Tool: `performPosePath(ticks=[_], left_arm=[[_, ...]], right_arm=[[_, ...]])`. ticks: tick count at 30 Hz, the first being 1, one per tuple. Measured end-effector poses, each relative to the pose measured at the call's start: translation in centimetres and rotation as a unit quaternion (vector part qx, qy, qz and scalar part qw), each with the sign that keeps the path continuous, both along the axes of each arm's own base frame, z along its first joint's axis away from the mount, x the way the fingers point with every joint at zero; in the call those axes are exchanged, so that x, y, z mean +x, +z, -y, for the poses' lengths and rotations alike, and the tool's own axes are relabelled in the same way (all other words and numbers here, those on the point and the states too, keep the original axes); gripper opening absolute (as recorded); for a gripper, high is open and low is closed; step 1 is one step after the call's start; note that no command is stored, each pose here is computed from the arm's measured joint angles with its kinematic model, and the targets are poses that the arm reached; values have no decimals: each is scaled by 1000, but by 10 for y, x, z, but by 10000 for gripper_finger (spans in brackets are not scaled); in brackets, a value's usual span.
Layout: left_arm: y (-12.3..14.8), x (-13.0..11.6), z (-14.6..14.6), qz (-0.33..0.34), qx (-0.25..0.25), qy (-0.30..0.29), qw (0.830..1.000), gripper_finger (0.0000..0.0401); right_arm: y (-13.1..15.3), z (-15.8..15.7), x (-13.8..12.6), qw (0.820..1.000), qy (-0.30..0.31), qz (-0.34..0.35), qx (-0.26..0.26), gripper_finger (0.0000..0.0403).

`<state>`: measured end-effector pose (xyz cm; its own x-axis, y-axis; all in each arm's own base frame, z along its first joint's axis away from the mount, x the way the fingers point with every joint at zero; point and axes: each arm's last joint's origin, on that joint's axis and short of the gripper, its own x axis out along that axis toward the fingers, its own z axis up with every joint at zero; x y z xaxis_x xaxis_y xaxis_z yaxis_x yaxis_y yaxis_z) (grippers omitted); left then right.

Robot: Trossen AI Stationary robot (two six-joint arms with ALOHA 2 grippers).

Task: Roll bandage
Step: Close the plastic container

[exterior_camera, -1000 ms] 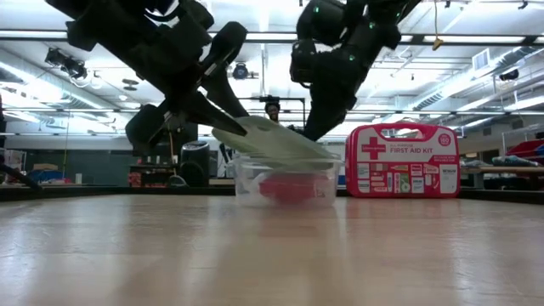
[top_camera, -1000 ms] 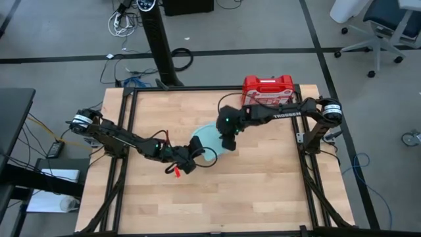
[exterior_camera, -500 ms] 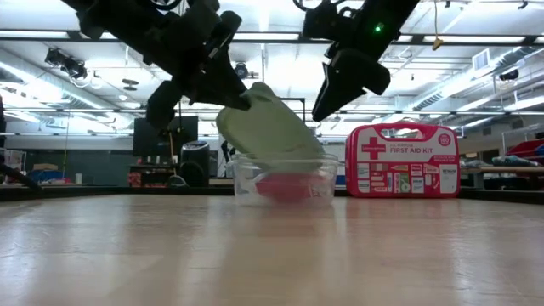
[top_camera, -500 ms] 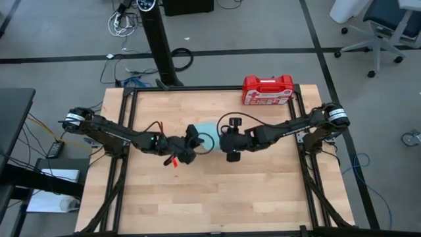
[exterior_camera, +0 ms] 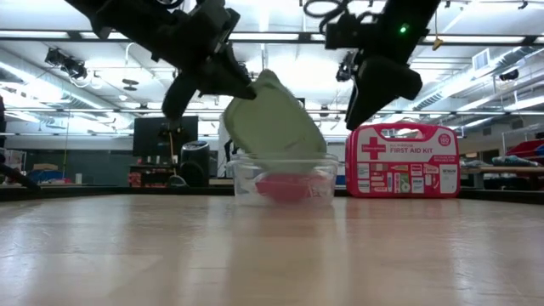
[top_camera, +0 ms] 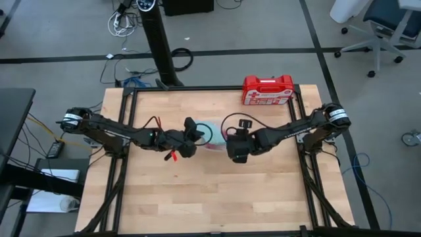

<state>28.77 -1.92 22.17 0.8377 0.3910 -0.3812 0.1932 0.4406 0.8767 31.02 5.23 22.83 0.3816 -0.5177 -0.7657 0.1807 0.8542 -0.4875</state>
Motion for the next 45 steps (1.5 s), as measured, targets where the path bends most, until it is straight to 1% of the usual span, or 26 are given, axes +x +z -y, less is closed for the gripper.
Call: performPosePath(ticks=[2,4,7,12,18,23,28,30,34,37,39,42,45], left_arm=[[3,1,-2,17,5,8,1000,53],[6,2,-2,22,21,7,1000,53],[14,6,-2,30,41,-3,999,53],[28,11,-1,45,43,1,998,53],[29,11,-1,46,43,0,998,53],[32,12,-1,64,38,3,997,53],[33,13,-1,80,16,11,997,53],[33,13,-1,83,9,13,996,53],[30,12,-2,79,-19,24,996,53],[26,11,-7,72,-54,28,996,53],[26,11,-9,76,-72,31,994,53],[25,11,-13,78,-86,41,992,57],[23,10,-14,71,-85,49,993,64]], right_arm=[[1,-5,-1,1000,2,6,-30,135],[2,-8,-1,999,3,13,-45,133],[2,-7,0,999,-1,20,-44,132],[7,-5,-2,999,-10,33,-31,132],[13,-9,-3,998,-1,51,-22,134],[14,-8,2,997,2,69,-21,132],[12,-1,7,996,-5,78,-37,125],[6,2,5,996,-12,71,-49,116],[-6,5,3,996,-15,72,-53,77],[-13,6,1,996,-12,73,-54,38],[-15,5,2,995,-8,78,-54,20],[-14,6,3,995,-6,85,-57,20],[-13,8,3,994,-9,87,-58,37]])
